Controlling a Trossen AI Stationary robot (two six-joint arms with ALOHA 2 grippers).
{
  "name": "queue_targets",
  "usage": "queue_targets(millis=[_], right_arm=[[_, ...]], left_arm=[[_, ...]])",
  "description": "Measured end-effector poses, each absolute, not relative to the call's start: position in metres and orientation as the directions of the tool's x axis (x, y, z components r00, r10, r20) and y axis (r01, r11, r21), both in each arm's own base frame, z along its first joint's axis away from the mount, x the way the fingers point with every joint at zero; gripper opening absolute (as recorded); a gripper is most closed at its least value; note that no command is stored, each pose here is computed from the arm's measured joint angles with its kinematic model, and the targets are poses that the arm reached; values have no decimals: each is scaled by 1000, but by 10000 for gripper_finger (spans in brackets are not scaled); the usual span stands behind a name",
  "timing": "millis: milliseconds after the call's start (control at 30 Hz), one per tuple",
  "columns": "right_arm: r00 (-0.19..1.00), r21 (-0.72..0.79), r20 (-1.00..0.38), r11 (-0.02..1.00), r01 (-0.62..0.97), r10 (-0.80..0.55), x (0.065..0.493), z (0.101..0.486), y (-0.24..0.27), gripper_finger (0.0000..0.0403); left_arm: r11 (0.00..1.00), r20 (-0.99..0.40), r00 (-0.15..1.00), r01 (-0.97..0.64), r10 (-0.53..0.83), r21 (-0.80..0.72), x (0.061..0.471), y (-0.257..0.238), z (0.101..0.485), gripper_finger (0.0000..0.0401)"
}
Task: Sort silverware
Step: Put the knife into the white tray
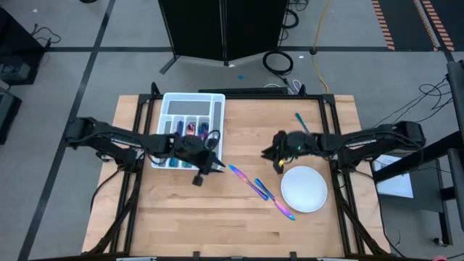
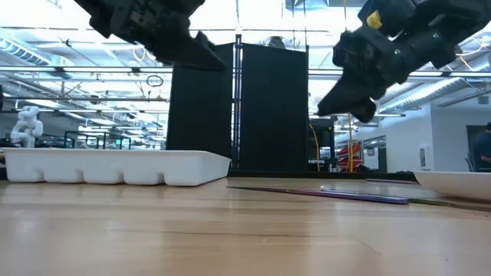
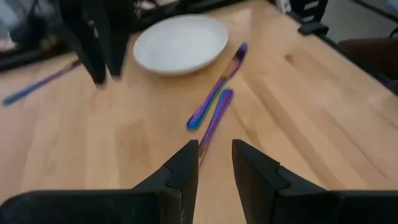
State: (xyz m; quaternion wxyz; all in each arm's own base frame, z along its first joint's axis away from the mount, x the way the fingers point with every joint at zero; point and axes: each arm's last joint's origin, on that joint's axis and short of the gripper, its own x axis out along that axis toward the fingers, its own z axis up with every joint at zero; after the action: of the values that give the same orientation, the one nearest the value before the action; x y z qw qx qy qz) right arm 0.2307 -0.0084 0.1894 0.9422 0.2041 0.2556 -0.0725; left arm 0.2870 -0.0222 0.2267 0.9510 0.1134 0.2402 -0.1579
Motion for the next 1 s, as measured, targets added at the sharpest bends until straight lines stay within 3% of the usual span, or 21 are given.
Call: queue_targets(millis=[167, 433, 667, 1000], right_arm=[[809, 300, -585, 910, 286, -61, 243, 163, 17, 79], [772, 205, -634, 951, 232, -52, 270, 137, 39, 79], [718, 71, -696, 995, 69, 0, 310, 137, 63, 79], [563, 28, -826, 996, 83, -24, 333, 122, 76, 79]], left_arm=[[917, -478, 838, 371, -262, 148, 305, -34, 207, 100], [927, -548, 814, 335, -193, 171, 321, -42, 167, 100], [949, -550, 831, 235, -84, 211, 324, -40, 163, 100], [950, -540, 838, 228, -79, 215, 324, -40, 164, 100]])
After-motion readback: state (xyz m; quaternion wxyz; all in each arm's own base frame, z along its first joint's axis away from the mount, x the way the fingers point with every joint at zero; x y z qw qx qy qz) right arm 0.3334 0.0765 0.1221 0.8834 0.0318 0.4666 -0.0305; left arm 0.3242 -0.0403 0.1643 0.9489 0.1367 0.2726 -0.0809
